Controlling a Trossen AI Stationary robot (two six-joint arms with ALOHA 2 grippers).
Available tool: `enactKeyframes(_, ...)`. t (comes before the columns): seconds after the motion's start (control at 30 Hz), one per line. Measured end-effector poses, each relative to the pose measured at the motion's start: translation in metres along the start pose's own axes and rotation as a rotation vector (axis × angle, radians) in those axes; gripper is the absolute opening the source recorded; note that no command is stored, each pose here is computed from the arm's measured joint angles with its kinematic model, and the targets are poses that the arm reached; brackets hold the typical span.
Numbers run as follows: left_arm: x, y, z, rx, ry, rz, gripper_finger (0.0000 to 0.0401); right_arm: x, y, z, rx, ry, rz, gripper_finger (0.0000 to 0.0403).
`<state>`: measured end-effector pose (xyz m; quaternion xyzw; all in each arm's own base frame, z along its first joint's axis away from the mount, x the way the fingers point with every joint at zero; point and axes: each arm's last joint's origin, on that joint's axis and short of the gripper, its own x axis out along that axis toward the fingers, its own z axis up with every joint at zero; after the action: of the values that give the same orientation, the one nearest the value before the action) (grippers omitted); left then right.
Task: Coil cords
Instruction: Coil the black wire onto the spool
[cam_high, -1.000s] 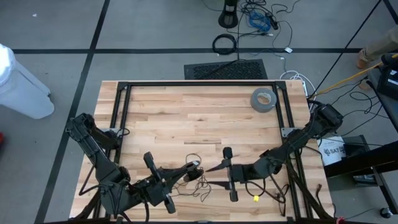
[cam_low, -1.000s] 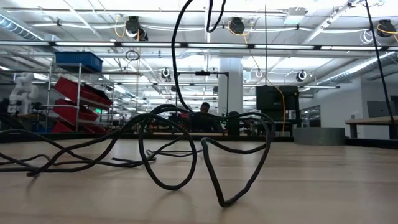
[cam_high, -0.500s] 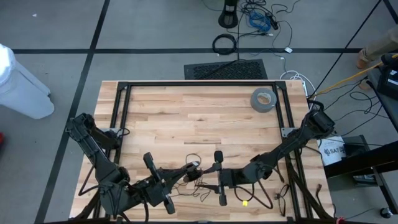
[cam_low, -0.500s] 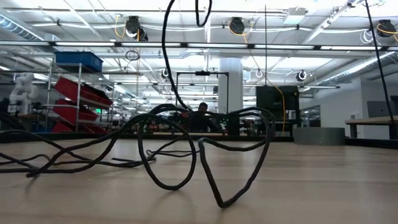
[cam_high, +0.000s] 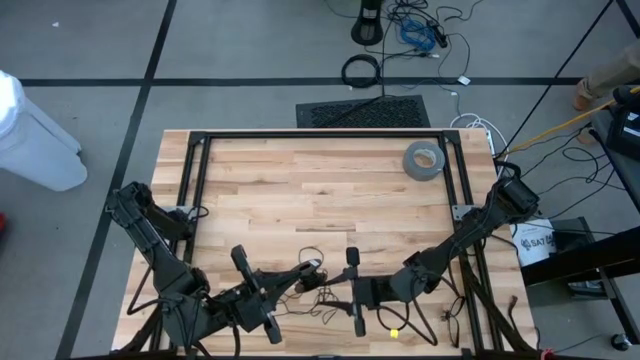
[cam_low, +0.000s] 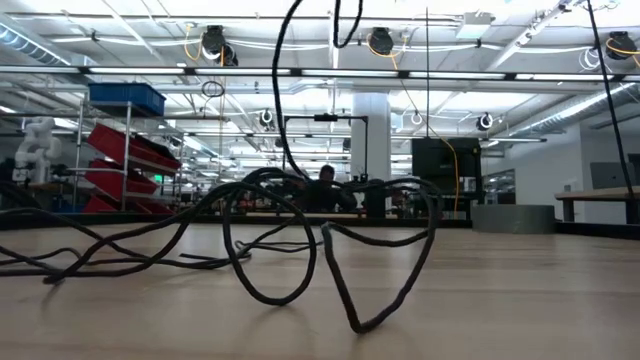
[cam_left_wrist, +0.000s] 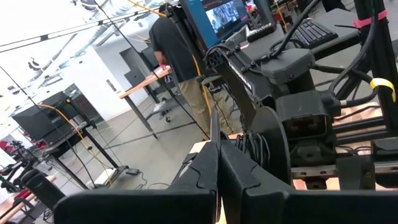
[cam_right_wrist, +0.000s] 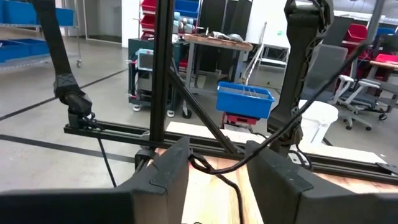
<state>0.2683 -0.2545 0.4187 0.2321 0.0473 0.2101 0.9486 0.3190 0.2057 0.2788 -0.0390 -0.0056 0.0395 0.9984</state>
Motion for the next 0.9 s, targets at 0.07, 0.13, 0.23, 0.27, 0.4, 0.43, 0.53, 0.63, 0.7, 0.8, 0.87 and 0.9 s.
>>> enactKeyframes(0.07,0.0,0.0,0.0,0.0,0.0,0.0,0.0002,0.0,0.0,0.0,0.006,-0.001,0.0,0.0127)
enactKeyframes(0.13,0.0,0.0,0.0,0.0,0.0,0.0,0.0002,0.0,0.0,0.0,0.009,0.002,0.0,0.0106)
enactKeyframes(0.23,0.0,0.0,0.0,0.0,0.0,0.0,0.0002,-0.001,0.002,-0.001,0.01,0.011,-0.014,0.0073)
enactKeyframes(0.27,0.0,0.0,0.0,0.0,0.0,0.0,0.0002,-0.002,0.003,-0.001,0.007,0.016,-0.037,0.0063)
enactKeyframes(0.4,0.0,0.0,0.0,0.0,0.0,0.0,0.0002,-0.008,0.01,-0.001,-0.032,0.03,-0.114,0.0029)
enactKeyframes(0.43,-0.001,0.0,0.0,0.0,0.0,-0.001,0.0002,-0.01,0.011,0.0,-0.039,0.03,-0.119,0.0021)
enactKeyframes(0.53,-0.001,0.0,0.0,0.0,-0.001,-0.002,0.0002,-0.014,0.016,0.001,-0.05,0.029,-0.107,0.0004)
enactKeyframes(0.63,-0.001,0.0,0.0,0.0,-0.001,-0.002,0.0002,-0.016,0.019,0.002,-0.046,0.026,-0.099,0.001)
enactKeyframes(0.7,-0.001,0.0,0.0,0.0,-0.001,-0.001,0.0002,-0.017,0.02,0.003,-0.045,0.025,-0.098,0.0023)
enactKeyframes(0.8,-0.001,0.0,0.0,-0.001,-0.001,-0.001,0.0002,-0.017,0.02,0.003,-0.044,0.024,-0.099,0.0044)
enactKeyframes(0.87,-0.001,0.0,0.0,-0.001,-0.001,-0.001,0.0002,-0.017,0.02,0.003,-0.044,0.024,-0.099,0.0059)
enactKeyframes(0.9,-0.001,0.0,0.0,-0.001,-0.001,-0.001,0.0002,-0.017,0.019,0.003,-0.044,0.024,-0.099,0.0065)
